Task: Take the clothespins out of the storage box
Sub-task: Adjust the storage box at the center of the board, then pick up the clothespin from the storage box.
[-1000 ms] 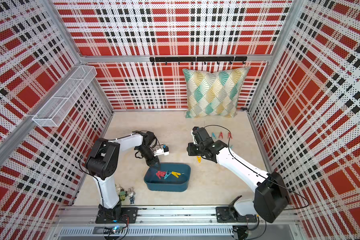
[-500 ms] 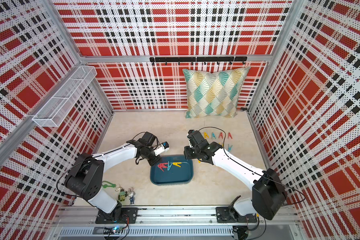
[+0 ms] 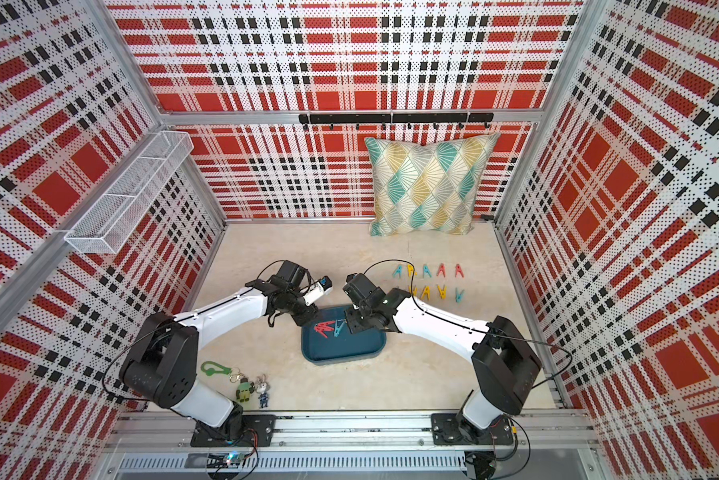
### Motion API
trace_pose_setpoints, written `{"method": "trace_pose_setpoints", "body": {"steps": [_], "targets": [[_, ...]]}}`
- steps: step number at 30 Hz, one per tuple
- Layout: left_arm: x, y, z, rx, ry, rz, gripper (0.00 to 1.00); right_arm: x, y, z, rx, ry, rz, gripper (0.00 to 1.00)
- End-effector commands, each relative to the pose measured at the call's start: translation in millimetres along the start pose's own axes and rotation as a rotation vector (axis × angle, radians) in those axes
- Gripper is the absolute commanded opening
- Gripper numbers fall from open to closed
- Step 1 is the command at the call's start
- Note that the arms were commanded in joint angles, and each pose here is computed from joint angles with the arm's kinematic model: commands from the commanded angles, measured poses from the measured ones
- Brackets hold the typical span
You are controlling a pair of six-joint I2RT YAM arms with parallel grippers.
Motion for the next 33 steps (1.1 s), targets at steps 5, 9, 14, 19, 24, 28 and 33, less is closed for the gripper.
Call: {"method": "trace_pose_setpoints", "body": {"steps": [5,9,14,19,24,28,33], "targets": [[35,-45,-10,-0.165,-0.103,-0.043,0.6,0,20,8,0.088,-0.086,0.017,0.34],[69,-68,3,-0.312,-0.269,-0.164,0.7,-4,31,10,0.128,-0.103,0.059,0.33],[85,-85,18,-0.411,-0.373,-0.168,0.73,-2,43,8,0.16,-0.129,0.049,0.33],[91,-85,24,-0.414,-0.401,-0.165,0.74,-4,58,8,0.198,-0.151,0.071,0.33],[89,-74,28,-0.381,-0.409,-0.136,0.74,-7,70,10,0.227,-0.167,0.092,0.32],[85,-69,26,-0.368,-0.392,-0.13,0.75,-8,76,10,0.239,-0.179,0.105,0.32],[82,-66,26,-0.358,-0.382,-0.128,0.75,-8,82,9,0.239,-0.181,0.109,0.32]]}}
Point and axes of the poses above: each gripper's point midway between its finger pads, its own y axis out along the fingers, its own x axis along the line the jaws close on, z = x × y, the point moved 6 cm from there along -y, back along the fingers, and after that the axes turned 14 degrees about -y, right-handed, at the moved point
